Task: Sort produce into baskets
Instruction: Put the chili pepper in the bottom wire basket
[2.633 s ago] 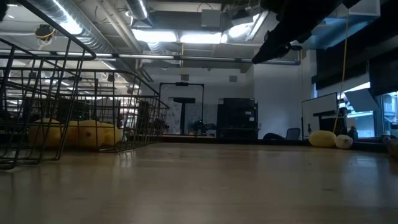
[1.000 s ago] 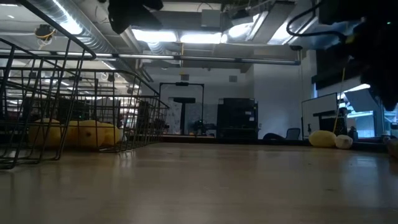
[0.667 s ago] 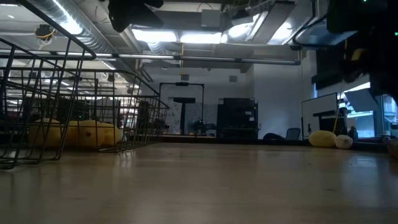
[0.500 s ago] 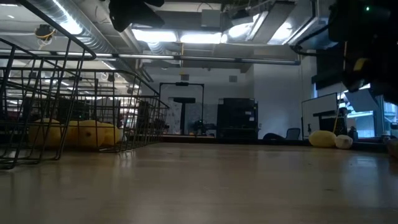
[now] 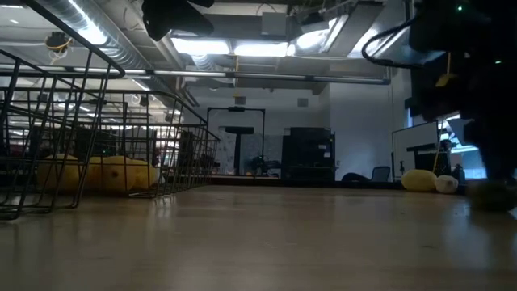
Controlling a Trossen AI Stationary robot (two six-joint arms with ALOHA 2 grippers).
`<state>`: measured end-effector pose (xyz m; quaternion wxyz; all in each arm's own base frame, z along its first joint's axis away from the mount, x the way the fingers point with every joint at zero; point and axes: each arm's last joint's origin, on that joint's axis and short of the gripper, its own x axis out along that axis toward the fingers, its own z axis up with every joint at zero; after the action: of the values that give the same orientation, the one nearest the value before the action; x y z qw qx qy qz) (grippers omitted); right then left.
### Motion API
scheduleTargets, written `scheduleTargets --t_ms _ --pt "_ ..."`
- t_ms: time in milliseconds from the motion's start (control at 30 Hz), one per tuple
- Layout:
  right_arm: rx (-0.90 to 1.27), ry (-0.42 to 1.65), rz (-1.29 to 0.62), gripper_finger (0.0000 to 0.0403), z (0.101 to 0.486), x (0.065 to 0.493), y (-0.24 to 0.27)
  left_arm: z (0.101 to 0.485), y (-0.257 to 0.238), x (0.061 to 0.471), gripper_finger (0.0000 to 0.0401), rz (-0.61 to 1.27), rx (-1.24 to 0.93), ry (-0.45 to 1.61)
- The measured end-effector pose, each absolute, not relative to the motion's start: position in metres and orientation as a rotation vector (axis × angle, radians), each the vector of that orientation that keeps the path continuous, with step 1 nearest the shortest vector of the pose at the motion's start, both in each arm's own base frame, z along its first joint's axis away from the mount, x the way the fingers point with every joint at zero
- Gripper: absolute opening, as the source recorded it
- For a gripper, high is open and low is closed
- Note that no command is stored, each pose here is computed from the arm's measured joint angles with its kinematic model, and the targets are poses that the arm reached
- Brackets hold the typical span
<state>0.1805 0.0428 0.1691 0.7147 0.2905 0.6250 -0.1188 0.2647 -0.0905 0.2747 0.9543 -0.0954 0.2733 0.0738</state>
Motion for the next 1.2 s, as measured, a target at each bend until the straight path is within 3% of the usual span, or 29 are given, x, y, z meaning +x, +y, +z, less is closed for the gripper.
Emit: scheduleTargets --t_ms 367,567,733,967,1200 --pt "0.355 1.077 -0.171 0.0273 0.173 0.207 0.042 0.275 -0.090 0.265 0.0198 0.151 -0.193 0.555" --pt "0.068 0.958 -0.048 0.0273 0.180 0.217 0.042 0.275 -0.091 0.265 0.0198 0.149 -0.189 0.553" --pt "-0.132 1.015 -0.054 0.0273 0.180 0.213 0.039 0.276 -0.091 0.265 0.0198 0.146 -0.189 0.543" --pt "-0.168 1.147 -0.071 0.0273 0.174 0.201 0.036 0.276 -0.090 0.266 0.0198 0.145 -0.178 0.543" --pt "-0.212 1.151 -0.078 0.0273 0.163 0.197 0.034 0.276 -0.089 0.266 0.0198 0.148 -0.179 0.542"
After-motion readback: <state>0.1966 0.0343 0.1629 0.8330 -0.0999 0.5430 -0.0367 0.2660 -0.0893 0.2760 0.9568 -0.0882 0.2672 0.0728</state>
